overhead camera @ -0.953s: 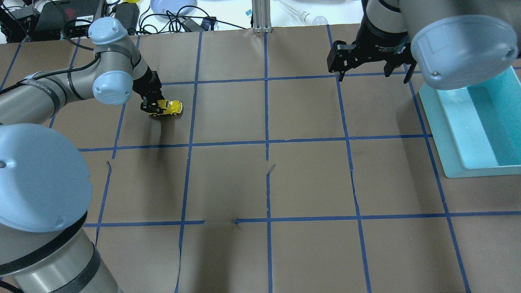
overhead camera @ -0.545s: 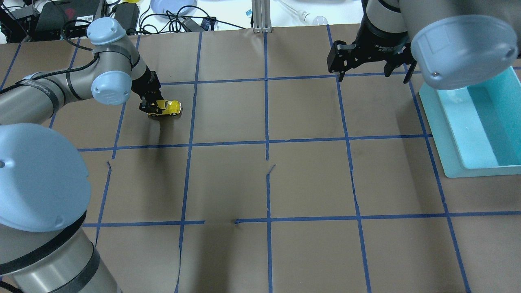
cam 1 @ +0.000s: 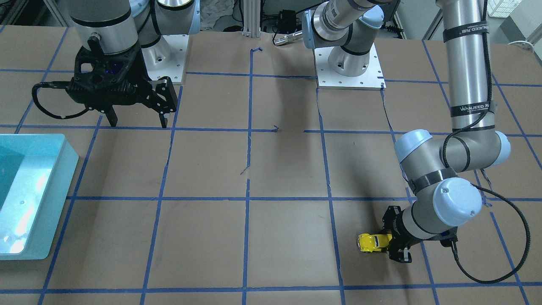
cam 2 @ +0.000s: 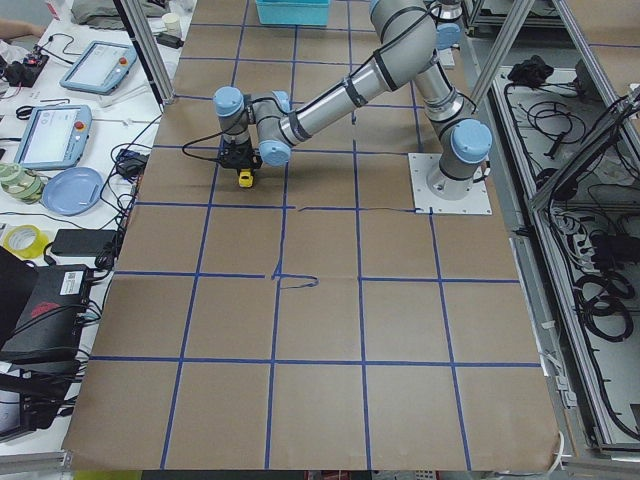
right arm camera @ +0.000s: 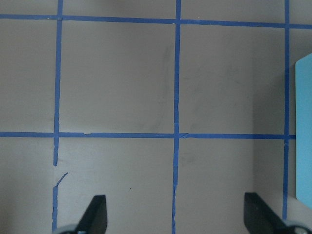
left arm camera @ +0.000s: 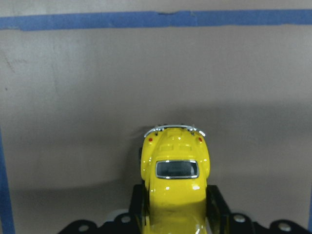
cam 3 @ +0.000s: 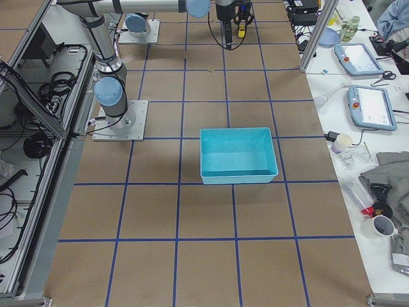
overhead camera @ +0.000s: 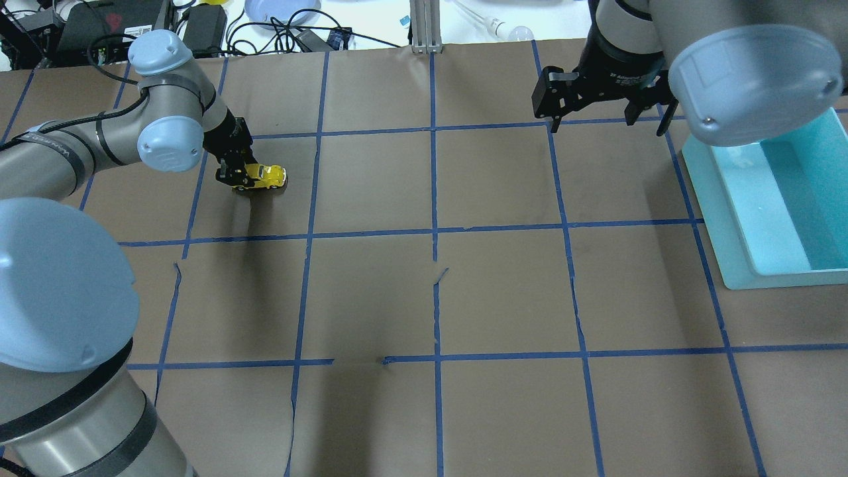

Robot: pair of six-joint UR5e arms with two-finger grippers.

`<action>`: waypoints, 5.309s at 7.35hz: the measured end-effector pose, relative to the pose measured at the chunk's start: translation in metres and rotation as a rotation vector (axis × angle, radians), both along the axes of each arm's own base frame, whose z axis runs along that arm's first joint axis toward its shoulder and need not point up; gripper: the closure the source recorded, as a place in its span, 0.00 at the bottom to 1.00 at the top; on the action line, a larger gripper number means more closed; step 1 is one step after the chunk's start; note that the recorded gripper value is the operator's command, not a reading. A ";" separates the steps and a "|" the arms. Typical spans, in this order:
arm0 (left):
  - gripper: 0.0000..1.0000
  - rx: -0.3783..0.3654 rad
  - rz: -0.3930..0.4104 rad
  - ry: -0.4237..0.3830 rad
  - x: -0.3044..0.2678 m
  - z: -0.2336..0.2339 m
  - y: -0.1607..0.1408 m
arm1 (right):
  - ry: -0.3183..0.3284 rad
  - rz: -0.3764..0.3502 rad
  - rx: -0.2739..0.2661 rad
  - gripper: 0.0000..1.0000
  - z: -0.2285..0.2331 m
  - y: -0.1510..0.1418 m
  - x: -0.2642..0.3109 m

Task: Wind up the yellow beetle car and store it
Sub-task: 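Press the car down and drag it back toward the robot with the left gripper, then open the left gripper and lift it off the car, then lower the open right gripper over the rolled yellow car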

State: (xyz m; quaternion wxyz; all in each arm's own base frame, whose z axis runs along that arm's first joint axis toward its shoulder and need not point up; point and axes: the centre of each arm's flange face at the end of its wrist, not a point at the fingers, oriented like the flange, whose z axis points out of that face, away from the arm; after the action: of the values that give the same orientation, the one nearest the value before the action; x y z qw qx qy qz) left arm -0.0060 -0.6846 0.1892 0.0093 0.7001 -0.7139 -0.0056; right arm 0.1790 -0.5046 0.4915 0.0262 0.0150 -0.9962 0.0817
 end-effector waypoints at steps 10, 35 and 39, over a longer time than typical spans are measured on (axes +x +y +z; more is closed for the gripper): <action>0.19 0.018 -0.013 0.004 0.043 -0.002 0.003 | 0.002 0.000 0.000 0.00 0.000 0.000 0.000; 0.00 0.015 -1.603 -0.024 -0.113 0.283 0.167 | 0.063 0.425 0.079 0.00 -0.055 -0.043 0.001; 0.00 -0.018 -1.569 -0.063 -0.105 0.274 0.174 | 0.102 0.764 0.104 0.00 -0.146 -0.095 0.005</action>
State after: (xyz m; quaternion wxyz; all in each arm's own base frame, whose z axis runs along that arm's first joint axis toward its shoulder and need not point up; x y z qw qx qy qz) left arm -0.1110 -0.5104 0.4629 -0.0119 -0.0091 -0.9998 0.0152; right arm 0.1839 -0.5994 0.3451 0.0426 0.3903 -0.9191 0.0339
